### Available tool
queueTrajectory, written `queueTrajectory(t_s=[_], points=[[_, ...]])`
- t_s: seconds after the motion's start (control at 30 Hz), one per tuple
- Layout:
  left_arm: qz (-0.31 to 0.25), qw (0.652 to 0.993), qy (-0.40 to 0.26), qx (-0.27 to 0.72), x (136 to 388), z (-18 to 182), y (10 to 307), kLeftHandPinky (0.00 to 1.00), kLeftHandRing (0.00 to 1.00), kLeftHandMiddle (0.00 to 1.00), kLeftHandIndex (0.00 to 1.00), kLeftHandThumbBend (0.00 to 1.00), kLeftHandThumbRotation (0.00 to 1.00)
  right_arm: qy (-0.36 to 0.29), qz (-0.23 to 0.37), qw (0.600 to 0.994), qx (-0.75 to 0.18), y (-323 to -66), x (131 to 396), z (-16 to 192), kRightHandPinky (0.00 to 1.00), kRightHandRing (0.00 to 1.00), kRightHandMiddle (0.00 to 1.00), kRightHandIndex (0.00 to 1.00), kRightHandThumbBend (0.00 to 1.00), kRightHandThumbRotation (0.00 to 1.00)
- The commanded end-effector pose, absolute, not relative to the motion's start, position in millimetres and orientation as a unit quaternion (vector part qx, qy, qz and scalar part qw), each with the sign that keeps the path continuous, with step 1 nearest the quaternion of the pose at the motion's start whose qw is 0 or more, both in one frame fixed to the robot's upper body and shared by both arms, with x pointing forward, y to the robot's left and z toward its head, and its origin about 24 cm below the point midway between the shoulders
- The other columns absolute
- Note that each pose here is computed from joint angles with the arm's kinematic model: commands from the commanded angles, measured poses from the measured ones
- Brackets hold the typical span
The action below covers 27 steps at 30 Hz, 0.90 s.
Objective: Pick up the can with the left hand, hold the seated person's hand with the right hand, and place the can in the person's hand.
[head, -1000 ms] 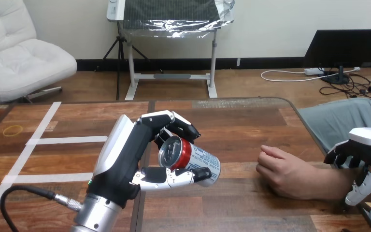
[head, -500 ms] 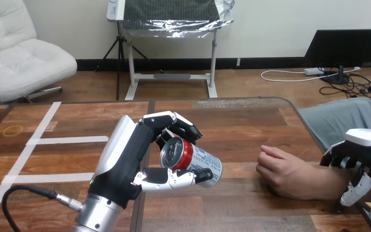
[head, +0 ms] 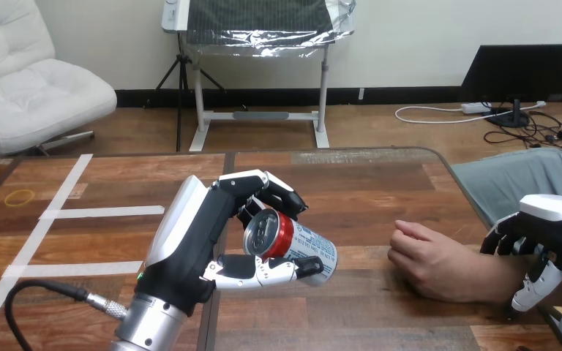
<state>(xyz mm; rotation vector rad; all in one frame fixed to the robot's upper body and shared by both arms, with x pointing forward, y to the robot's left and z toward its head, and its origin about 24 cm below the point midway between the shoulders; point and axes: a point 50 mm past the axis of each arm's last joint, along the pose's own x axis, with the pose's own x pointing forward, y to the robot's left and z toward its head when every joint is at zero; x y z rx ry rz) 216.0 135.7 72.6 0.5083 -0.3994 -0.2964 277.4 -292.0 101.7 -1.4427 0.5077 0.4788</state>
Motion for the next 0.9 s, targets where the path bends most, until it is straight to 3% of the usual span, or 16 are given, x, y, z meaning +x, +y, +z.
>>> queueTrajectory(t_s=[0.0,0.87], points=[[-0.137,0.928,-0.249,0.242,220,96,131,0.31,0.37,0.45,0.51,0.57,0.0,0.188,0.187,0.708,-0.654,-289,290,122,0.66,0.74,0.79,0.77,0.72,0.0],[-0.131,0.924,-0.256,0.25,232,98,132,0.32,0.39,0.46,0.51,0.58,0.0,0.192,0.188,0.707,-0.655,-288,291,120,0.66,0.75,0.79,0.77,0.72,0.0]])
